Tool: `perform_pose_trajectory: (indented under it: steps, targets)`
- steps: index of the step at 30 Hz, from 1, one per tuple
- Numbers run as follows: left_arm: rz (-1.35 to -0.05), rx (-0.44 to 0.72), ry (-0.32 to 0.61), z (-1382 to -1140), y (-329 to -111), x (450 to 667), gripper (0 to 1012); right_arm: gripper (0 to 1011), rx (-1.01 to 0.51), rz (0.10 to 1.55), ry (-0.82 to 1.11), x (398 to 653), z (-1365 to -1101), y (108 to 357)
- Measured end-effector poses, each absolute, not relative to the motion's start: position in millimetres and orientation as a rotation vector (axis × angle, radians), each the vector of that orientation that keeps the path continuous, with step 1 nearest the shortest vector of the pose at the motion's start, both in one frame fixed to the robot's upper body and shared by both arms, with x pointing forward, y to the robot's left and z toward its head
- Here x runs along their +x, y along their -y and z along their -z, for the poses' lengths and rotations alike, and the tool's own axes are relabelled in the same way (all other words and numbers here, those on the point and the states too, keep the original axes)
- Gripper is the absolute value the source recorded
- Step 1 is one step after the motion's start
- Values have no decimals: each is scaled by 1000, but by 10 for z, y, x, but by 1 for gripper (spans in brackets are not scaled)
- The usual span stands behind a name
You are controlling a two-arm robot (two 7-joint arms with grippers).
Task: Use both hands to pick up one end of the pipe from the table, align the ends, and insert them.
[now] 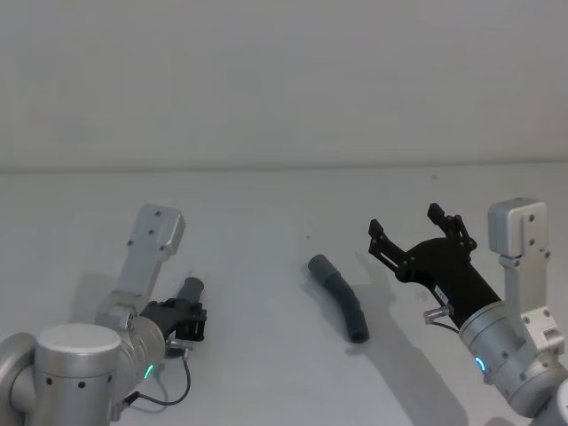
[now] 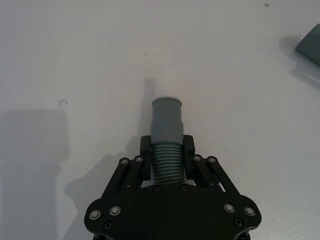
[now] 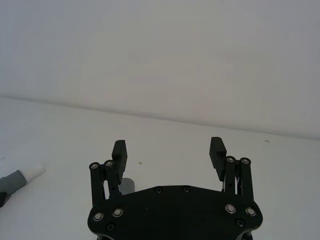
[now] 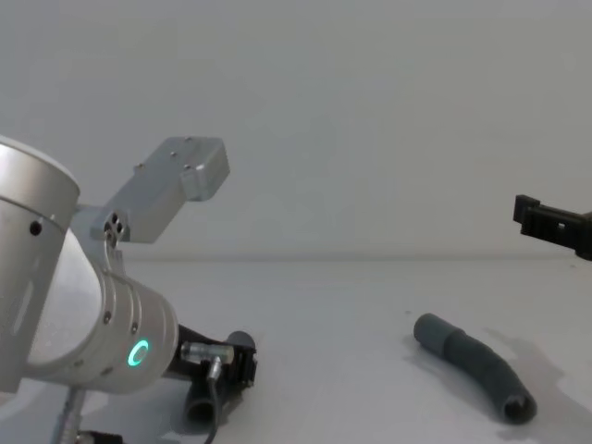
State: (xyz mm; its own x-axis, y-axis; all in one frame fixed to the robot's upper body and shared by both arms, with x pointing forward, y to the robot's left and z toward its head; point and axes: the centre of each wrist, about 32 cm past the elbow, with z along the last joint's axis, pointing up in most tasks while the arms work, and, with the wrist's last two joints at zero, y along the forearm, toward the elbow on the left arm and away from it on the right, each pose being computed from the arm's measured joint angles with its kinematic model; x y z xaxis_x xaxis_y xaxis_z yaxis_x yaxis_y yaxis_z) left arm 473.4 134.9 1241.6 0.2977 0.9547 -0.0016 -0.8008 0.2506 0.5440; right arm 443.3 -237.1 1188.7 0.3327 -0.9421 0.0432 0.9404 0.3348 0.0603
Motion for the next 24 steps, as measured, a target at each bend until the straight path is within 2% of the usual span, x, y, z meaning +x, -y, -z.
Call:
perform_pose_trajectory:
  steps: [12, 24]
  targets:
    - [-1205, 499, -329, -12424, -1388, 4730, 327, 1004, 26, 1229, 75, 4433, -11887, 2371]
    - [-1118, 465, -165, -12533, -1549, 4727, 327, 1004, 26, 1229, 75, 4433, -11887, 2371]
